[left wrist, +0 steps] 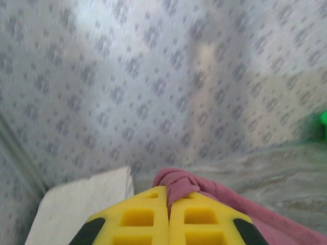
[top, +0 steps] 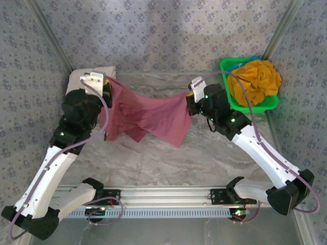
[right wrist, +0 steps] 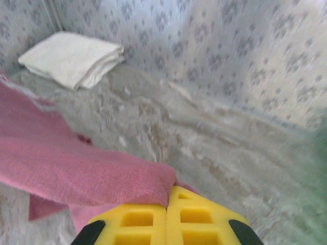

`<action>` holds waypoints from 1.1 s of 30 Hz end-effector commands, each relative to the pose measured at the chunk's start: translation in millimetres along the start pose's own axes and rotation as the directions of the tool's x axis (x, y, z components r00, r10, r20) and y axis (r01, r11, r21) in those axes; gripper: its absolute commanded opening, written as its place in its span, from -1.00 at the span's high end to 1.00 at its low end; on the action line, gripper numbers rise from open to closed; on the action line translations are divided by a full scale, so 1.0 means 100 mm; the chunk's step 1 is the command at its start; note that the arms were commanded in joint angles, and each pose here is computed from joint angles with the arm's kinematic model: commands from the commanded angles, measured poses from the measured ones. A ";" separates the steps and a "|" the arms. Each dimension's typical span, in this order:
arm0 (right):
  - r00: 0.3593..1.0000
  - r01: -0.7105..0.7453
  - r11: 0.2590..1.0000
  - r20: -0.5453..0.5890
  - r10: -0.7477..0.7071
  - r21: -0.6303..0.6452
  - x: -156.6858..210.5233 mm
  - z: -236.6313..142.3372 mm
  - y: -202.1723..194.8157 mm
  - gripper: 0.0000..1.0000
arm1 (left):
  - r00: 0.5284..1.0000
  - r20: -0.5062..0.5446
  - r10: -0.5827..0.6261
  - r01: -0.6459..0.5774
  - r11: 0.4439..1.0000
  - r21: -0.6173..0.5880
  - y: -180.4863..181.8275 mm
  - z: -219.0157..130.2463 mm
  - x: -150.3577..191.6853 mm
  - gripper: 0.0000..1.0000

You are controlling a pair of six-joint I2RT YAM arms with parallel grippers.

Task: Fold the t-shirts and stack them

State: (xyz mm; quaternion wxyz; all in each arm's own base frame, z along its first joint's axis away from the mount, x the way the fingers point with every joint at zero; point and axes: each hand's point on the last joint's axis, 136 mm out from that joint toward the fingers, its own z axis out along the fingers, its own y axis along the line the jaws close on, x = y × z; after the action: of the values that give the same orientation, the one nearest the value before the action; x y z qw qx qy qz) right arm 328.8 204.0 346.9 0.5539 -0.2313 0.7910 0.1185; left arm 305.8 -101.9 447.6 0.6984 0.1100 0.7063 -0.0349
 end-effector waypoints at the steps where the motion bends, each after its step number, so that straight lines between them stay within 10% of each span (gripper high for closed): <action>1: 0.998 0.051 0.997 0.042 -0.054 0.058 -0.29 -0.36 -0.14 1.00 | 0.994 0.098 0.039 -0.050 0.992 0.113 -0.12 -0.24 -0.48 1.00; 18: 0.949 0.130 0.947 0.241 -0.204 0.293 -0.98 -1.73 -0.59 1.00 | 0.977 0.194 0.095 -0.135 0.969 0.208 -0.09 -1.05 -0.97 1.00; 33: 0.970 -0.120 0.939 0.240 0.042 0.321 -1.29 -0.45 -1.61 1.00 | 0.980 0.136 0.143 -0.141 0.990 -0.020 0.58 0.93 -1.10 1.00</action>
State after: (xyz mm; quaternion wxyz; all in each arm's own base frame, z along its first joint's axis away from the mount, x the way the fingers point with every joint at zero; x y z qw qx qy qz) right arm 392.3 91.5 445.1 0.6088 -0.1349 0.7817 0.0134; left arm 398.4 -93.8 490.7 0.6709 0.1906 0.7166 0.0025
